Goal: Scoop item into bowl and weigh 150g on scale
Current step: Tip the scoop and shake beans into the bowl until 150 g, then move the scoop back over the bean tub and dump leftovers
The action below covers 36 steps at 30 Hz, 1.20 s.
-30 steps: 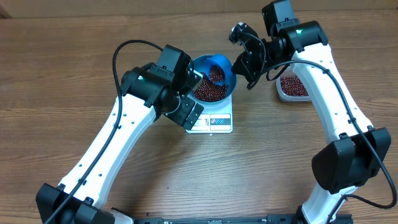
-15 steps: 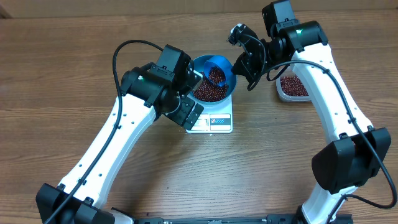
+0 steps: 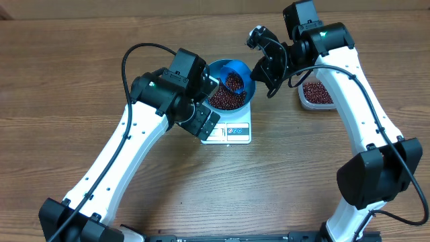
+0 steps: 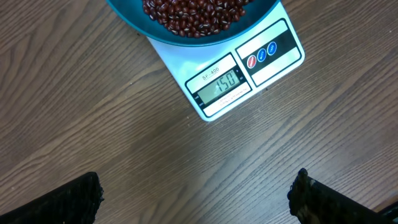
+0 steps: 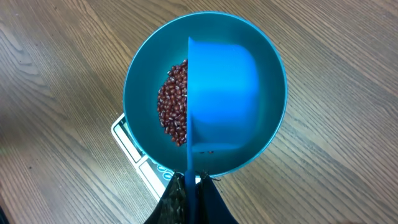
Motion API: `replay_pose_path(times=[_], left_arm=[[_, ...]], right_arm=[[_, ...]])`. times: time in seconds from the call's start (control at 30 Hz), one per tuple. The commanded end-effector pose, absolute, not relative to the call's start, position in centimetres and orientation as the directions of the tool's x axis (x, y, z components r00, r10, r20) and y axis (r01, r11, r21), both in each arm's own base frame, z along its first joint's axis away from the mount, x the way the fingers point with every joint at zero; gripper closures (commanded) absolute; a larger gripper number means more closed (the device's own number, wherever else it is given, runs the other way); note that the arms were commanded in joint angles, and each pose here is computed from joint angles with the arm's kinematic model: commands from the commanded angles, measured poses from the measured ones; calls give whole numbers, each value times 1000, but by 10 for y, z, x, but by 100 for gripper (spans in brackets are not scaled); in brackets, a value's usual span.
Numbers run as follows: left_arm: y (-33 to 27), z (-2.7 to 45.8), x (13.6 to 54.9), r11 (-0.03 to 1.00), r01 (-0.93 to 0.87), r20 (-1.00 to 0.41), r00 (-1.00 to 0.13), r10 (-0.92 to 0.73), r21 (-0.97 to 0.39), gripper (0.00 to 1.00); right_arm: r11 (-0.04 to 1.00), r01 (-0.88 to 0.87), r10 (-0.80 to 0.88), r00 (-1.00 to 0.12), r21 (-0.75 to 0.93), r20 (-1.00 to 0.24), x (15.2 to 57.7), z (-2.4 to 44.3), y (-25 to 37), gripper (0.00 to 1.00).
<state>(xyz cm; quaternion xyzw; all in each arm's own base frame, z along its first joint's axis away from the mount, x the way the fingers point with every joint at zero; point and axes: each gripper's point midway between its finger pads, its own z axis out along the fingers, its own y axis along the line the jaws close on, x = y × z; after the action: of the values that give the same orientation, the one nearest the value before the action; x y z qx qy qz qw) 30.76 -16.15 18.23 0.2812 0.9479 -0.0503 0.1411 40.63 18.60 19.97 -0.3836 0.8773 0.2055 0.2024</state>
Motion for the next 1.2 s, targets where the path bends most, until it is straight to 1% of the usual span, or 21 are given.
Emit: replay_pose_path(times=[0.0,0.27,0.5,0.57,0.67,0.77,1.0,1.17], left_arm=[[-164,190,307,836,548,-318,-796,515,-16,0],[-164,190,307,836,548,-318,-796,515,-16,1],[-164,190,307,836,548,-318,-796,515,-16,0],[-164,190,307,836,548,-318,-796,515,-16,0],[-164,190,307,836,548,-318,-796,515,-16,0],[-164,190,307,836,548,-318,-796,515,-16,1],[-164,190,307,836,548,-318,-796,515,-16,0],[-164,190,307,836,548,-318,-796,515,-16,0]], right_arm=[[610,-770,-570,-589,185,-573,406,229,189,96],[559,-776,-527,-605,292,-597,394,236,197,96],[516,-754,-439,-640,406,-630,392,251,188,96],[528,-722,-391,-674,447,-627,396,255,180,96],[535,-641,-261,-745,550,-614,403,267,158,96],[530,-580,-164,-785,618,-597,409,276,137,96],[418,-493,41,-829,763,-558,406,306,91,96],[437,-375,180,-854,818,-488,403,308,38,96]])
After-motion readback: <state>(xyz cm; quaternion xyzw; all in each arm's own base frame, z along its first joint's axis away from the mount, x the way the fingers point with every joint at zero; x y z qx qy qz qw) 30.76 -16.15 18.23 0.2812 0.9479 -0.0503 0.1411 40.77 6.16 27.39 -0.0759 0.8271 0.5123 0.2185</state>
